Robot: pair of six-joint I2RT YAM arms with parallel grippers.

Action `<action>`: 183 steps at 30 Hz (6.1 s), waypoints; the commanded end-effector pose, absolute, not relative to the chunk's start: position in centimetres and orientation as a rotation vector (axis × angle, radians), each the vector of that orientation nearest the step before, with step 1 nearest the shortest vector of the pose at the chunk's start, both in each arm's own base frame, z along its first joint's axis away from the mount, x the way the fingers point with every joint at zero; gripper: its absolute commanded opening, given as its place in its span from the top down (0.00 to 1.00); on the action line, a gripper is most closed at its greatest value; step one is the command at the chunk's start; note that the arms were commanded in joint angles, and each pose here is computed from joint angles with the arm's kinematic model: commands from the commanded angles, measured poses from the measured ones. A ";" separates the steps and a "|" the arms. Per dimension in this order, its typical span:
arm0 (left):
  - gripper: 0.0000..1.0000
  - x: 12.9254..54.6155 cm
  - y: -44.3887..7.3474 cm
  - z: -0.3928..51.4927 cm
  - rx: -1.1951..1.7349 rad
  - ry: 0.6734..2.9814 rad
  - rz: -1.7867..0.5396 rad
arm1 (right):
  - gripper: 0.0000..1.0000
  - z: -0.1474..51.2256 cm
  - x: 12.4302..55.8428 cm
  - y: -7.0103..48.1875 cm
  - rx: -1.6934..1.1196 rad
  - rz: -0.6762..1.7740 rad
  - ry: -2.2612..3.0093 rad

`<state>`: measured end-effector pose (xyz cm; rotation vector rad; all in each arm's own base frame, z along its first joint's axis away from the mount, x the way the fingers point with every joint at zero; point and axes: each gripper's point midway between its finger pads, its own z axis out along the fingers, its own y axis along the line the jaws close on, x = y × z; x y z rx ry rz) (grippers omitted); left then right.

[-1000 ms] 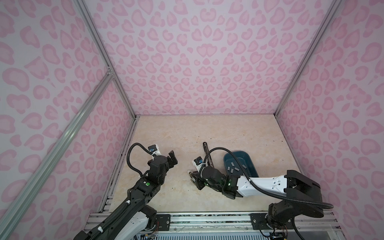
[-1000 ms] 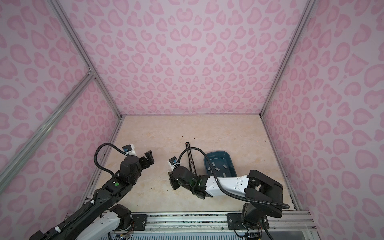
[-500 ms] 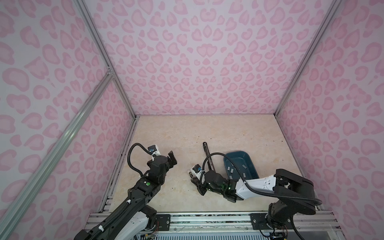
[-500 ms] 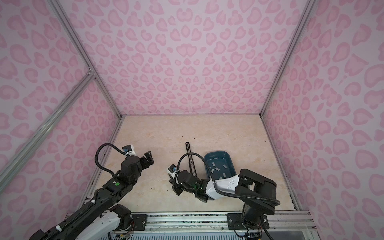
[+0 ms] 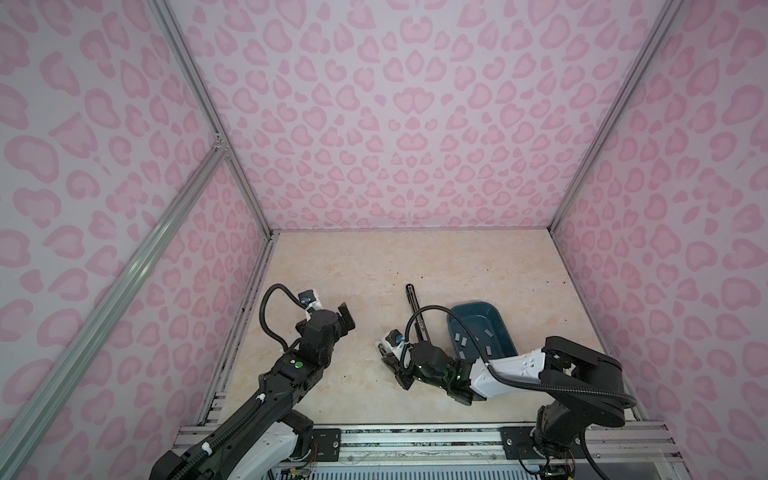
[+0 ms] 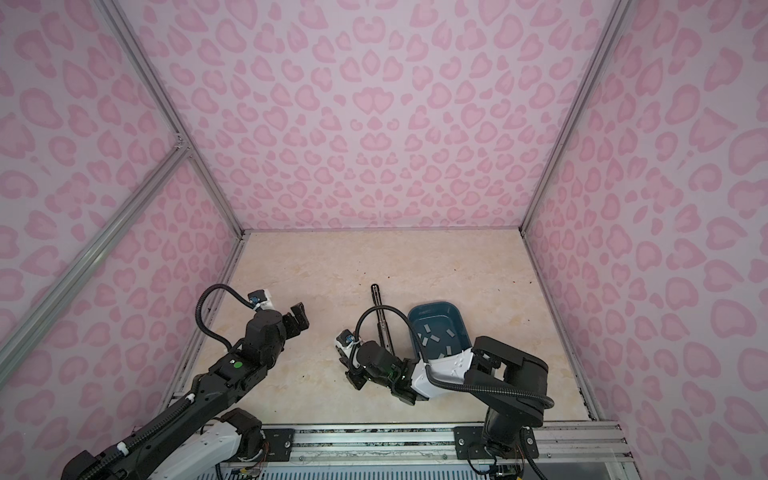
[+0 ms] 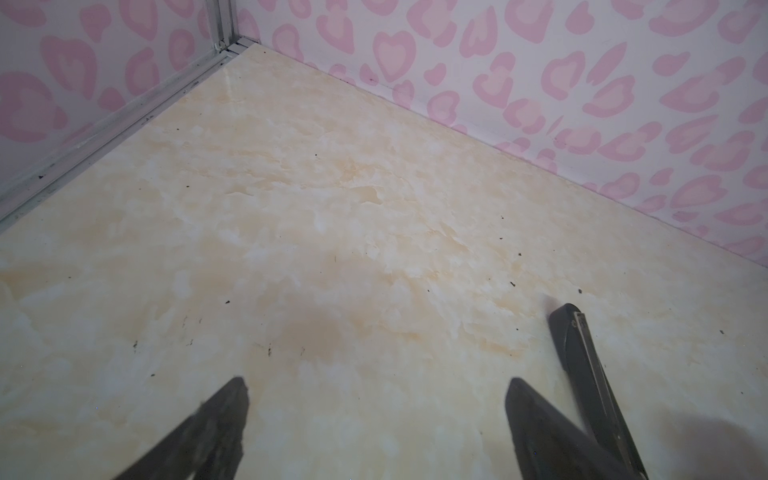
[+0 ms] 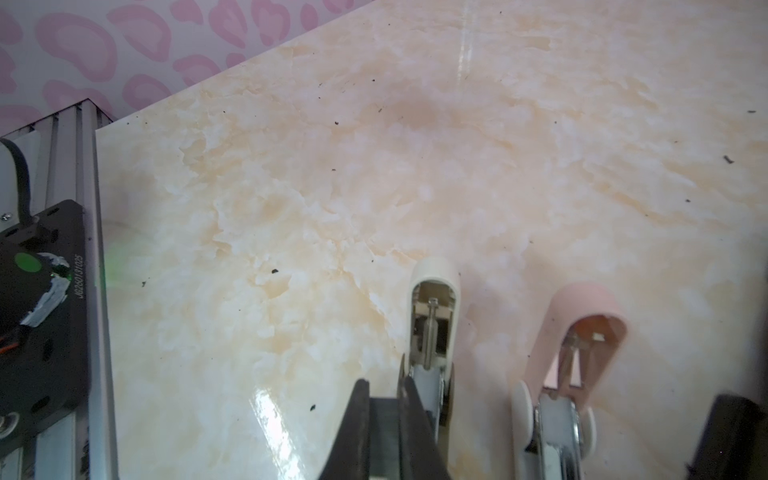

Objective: Load the staples into the stapler

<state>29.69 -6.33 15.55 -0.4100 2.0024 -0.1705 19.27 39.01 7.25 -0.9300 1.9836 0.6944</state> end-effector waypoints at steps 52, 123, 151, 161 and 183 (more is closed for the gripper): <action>0.03 30.2 -6.7 15.6 -0.423 2.003 -0.190 | 0.90 5.2 20.6 38.6 -0.873 0.618 1.999; 0.03 30.5 -7.0 14.9 -0.422 2.028 -0.183 | 0.90 4.4 19.4 37.7 -0.877 0.640 2.027; 0.03 30.5 -6.8 14.9 -0.428 2.026 -0.182 | 0.72 4.1 18.8 37.1 -0.856 0.631 2.044; 0.03 30.5 -6.8 14.9 -0.427 2.026 -0.184 | 0.68 4.8 18.9 36.6 -0.839 0.617 2.039; 0.03 30.5 -6.7 14.7 -0.430 2.030 -0.178 | 0.67 1.9 18.3 35.9 -0.845 0.609 2.099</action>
